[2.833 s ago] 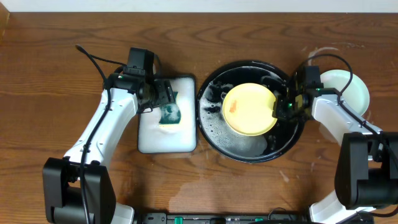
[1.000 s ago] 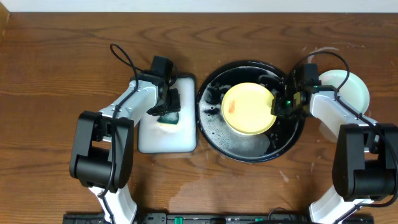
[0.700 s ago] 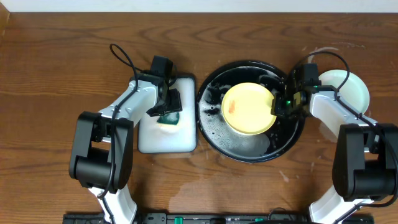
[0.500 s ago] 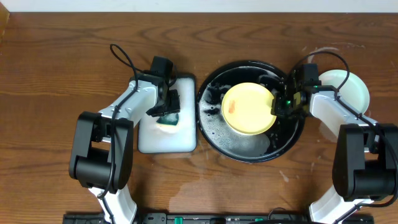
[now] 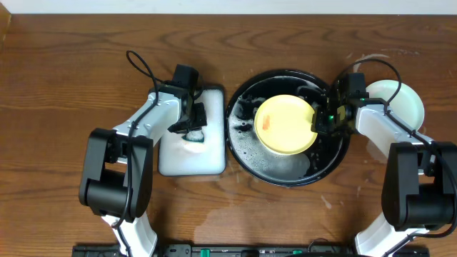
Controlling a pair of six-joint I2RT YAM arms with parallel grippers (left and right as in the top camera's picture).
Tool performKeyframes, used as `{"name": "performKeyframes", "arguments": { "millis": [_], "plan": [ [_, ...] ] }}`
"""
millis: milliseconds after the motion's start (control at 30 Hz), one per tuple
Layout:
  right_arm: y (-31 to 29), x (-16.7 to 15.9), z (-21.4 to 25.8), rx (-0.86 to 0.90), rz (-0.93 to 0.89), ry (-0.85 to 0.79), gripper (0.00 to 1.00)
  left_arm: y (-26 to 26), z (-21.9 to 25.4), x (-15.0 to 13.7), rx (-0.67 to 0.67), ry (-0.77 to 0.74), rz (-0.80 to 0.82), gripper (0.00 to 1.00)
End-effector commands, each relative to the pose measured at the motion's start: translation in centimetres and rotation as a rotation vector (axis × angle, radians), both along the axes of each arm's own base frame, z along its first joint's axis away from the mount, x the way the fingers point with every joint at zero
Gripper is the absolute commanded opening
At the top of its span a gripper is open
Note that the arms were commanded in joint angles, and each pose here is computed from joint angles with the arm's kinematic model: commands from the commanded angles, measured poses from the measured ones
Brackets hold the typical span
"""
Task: Clean dirty plates on tray and stack at the side
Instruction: 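Press and rub the sponge in the foam tray with the left gripper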
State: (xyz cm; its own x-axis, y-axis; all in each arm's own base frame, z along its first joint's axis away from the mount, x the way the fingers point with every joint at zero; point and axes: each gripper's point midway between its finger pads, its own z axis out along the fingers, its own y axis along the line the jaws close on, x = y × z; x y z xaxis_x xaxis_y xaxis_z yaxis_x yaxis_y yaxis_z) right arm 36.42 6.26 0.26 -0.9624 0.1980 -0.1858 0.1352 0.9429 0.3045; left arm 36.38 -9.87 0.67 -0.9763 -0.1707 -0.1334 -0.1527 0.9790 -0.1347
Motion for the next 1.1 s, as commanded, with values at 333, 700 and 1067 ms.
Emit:
{"name": "performKeyframes", "arguments": {
  "millis": [333,700,1067],
  "plan": [
    [0.1,-0.2,-1.1,-0.003,0.014,0.027,0.01,0.0,5.3,0.6,-0.026,-0.117,0.028,0.07],
    [0.1,-0.2,-1.1,-0.004,0.014,0.027,0.01,-0.1,2.9,1.1,-0.032,-0.103,0.069,0.09],
    [0.1,-0.2,-1.1,-0.003,0.014,0.027,0.01,0.0,4.2,0.3,-0.029,-0.09,0.069,0.39]
  ]
}}
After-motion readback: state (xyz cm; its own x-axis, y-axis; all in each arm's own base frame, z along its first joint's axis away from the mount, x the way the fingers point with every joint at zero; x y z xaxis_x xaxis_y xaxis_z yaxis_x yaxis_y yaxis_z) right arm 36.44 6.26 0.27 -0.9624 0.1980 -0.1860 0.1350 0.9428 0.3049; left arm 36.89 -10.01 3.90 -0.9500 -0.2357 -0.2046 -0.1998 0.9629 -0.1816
